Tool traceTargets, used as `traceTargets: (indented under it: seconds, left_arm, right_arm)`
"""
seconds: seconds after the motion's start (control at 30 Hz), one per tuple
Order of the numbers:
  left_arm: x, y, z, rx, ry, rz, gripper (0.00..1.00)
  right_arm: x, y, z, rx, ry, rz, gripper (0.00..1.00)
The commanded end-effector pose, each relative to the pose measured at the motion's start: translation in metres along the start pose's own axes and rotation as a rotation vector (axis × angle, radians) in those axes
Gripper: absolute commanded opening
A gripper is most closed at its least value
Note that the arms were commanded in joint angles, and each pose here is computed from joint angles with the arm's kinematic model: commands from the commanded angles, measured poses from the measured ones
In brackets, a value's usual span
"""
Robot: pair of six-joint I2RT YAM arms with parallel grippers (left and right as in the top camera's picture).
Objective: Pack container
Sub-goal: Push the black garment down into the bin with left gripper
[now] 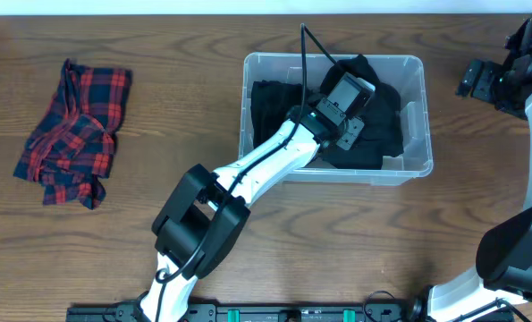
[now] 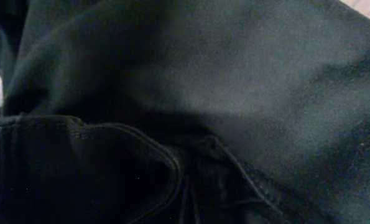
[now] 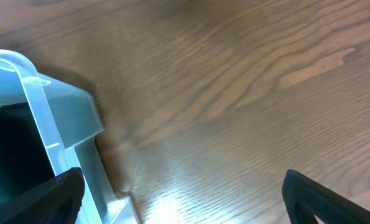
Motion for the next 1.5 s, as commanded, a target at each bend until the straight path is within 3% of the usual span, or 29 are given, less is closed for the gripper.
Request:
traceTargets:
  seconds: [0.0,0.2,0.37,0.83,1.17,1.3,1.47]
  left_arm:
    - [0.018,0.006,-0.001,0.010,0.009,0.068,0.06]
    - [-0.026,0.077,0.019,-0.146,0.029,-0.131,0.07]
    - [-0.036,0.092,0.037,-0.203,0.059,-0.181,0.17]
    - [-0.006,0.028,0.073,-0.263,0.121,-0.039,0.17]
    - [0.048,-0.039,0.064,-0.158,0.138,0.174,0.17]
    - [0.061,-0.043,0.065,-0.168,0.137,0.232,0.17]
    - [0.053,-0.028,0.064,-0.166,0.138,0.218,0.17]
  right_arm:
    - [0.000,-0.002,-0.002,0.006,-0.016,0.004,0.99]
    - [0.000,-0.002,-0.002,0.006,-0.016,0.004,0.99]
    - [0.000,-0.002,-0.002,0.006,-0.016,0.004,0.99]
    - [0.000,-0.002,-0.002,0.006,-0.016,0.004,0.99]
    - [0.000,-0.002,-0.002,0.006,-0.016,0.004,0.99]
    - [0.000,-0.002,-0.002,0.006,-0.016,0.004,0.99]
    - [0.000,-0.002,-0.002,0.006,-0.016,0.004,0.99]
Point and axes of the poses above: each gripper's point midway between its finger pads, its own y axis back along the fingers, its own z axis along the line the jaws close on, x = y × z, the point moved 6 cm from there along y, back along the fingers, and after that the axes turned 2 degrees about y, right-handed, at the moved point
